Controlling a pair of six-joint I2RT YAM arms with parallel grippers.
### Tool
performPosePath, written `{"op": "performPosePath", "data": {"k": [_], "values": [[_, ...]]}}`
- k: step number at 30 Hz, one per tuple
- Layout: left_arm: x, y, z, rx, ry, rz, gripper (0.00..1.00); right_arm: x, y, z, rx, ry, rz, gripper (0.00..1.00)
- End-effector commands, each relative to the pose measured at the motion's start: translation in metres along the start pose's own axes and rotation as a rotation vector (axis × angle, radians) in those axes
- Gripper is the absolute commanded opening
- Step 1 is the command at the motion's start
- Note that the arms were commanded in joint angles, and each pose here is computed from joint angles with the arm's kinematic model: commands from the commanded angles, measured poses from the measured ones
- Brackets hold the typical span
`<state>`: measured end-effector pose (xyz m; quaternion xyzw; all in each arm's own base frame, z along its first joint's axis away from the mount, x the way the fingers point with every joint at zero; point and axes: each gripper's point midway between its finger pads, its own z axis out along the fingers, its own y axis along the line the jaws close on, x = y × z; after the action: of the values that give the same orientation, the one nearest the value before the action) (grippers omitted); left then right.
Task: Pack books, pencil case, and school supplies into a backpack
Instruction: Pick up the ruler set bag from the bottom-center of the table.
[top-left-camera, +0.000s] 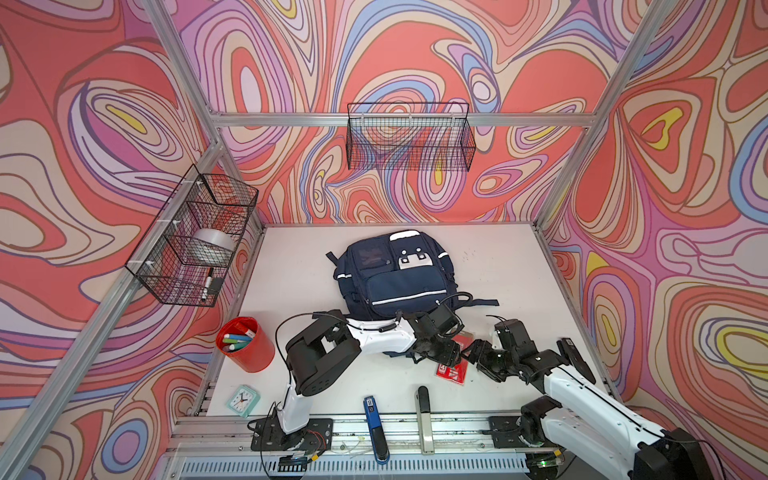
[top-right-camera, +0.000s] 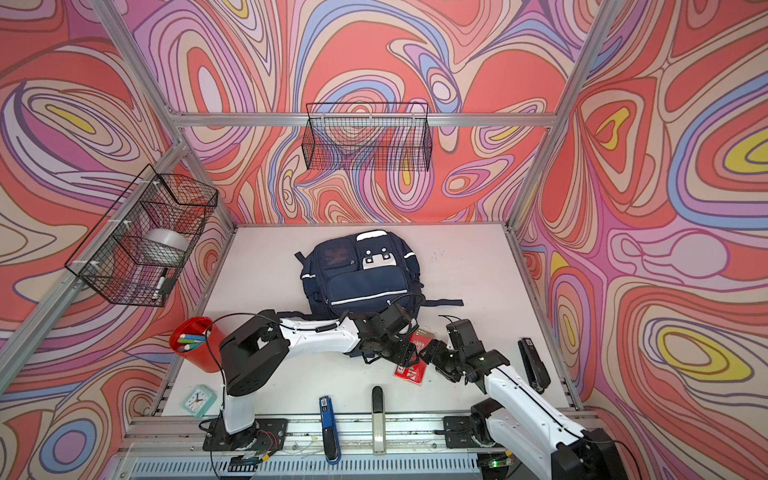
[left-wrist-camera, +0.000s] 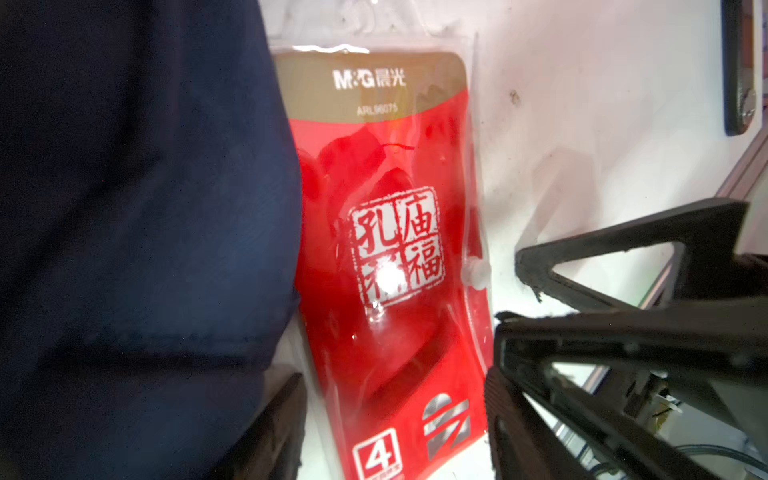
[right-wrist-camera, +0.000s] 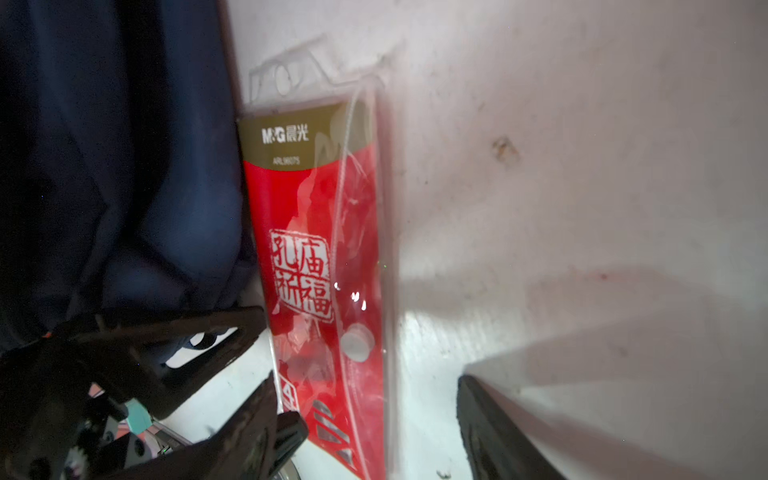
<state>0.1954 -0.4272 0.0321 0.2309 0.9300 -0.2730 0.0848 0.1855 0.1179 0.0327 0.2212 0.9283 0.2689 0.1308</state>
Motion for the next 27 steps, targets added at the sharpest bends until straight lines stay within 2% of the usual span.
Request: {"op": "performPosePath", "data": {"k": [1,2,4,9,11,13,16,21,24,27], "values": [[0.004,0.003,0.017,0.032,0.022,-0.019,0.48,0.007,-0.028,0.003,0.097,0.014,0.06,0.68],[0.004,0.0,0.018,0.055,0.024,-0.02,0.4,0.008,-0.026,0.005,0.076,0.019,0.064,0.66],[0.006,-0.002,0.021,0.067,0.035,-0.02,0.35,0.012,-0.018,0.014,0.005,0.046,0.082,0.64],[0.006,-0.001,0.03,0.072,0.053,-0.026,0.34,0.019,-0.013,0.028,-0.057,0.104,0.079,0.56],[0.006,-0.003,0.033,0.078,0.063,-0.023,0.31,0.018,-0.003,0.03,-0.135,0.094,0.073,0.52],[0.006,-0.002,0.035,0.077,0.069,-0.025,0.3,0.015,0.002,0.028,-0.15,0.076,0.057,0.49],[0.004,-0.001,0.032,0.073,0.055,-0.028,0.3,0.008,-0.001,0.021,-0.103,0.04,0.026,0.35],[0.0,-0.002,0.026,0.079,0.035,-0.029,0.27,0.001,-0.004,0.014,-0.083,-0.018,0.015,0.19],[-0.004,-0.005,0.022,0.088,0.021,-0.024,0.28,-0.002,0.0,0.013,-0.102,-0.03,-0.001,0.01],[-0.012,-0.014,0.013,0.114,-0.012,-0.012,0.29,-0.003,0.006,0.011,-0.115,-0.023,-0.017,0.0]]}}
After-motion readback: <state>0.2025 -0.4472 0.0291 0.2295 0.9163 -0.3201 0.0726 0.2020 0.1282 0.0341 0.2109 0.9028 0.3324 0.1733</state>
